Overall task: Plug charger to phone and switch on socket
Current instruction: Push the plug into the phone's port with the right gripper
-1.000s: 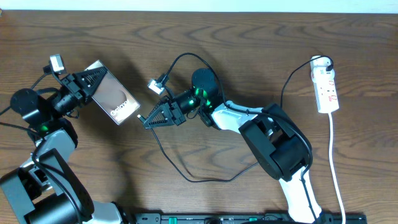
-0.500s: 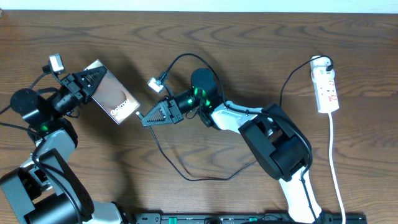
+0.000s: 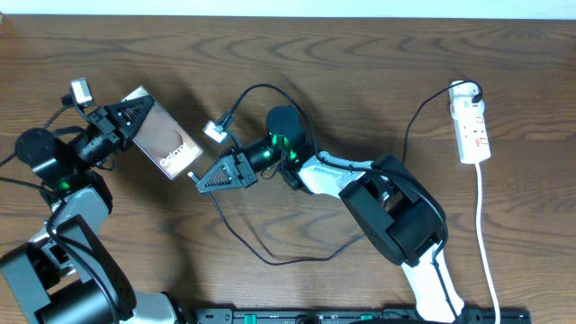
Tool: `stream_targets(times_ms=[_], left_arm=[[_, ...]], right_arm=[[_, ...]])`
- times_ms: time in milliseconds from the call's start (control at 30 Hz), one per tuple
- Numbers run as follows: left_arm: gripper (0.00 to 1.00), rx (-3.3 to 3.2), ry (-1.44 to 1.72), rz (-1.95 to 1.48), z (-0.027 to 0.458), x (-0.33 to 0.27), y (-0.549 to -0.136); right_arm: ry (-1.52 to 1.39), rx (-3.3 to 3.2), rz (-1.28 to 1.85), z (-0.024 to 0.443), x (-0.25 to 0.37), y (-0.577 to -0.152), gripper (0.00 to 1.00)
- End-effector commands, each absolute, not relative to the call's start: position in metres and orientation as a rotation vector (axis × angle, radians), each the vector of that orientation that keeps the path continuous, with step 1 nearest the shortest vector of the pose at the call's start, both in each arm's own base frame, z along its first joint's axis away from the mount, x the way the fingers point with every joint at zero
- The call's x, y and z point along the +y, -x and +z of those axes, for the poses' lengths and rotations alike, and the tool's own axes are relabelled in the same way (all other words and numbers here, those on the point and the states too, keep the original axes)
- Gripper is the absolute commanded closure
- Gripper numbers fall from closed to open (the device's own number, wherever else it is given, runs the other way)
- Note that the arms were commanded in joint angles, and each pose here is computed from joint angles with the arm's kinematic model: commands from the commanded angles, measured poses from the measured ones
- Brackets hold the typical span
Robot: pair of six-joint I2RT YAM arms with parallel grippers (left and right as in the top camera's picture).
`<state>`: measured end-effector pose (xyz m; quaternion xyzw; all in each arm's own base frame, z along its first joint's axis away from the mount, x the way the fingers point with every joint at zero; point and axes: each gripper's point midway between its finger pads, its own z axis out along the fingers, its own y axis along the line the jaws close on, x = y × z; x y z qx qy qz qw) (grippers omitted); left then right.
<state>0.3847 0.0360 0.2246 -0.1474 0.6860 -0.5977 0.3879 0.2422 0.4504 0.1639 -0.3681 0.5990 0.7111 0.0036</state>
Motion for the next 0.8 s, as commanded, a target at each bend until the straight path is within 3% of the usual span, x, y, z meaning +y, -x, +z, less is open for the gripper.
stream_targets(times_ms=[0,767], left_arm=[[0.93,1.743,0.334,-1.519,0.2349,0.0336,-0.3831],[0.92,1.767,0.340,-1.573,0.2343,0.0289,-0.3782]], right_arm=[[1.168,1.841,2.212,0.1707,0.4519,-0.2429,0.99],[1.133,1.853,2.203,0.1702,0.4534,-0.2472,0.99]])
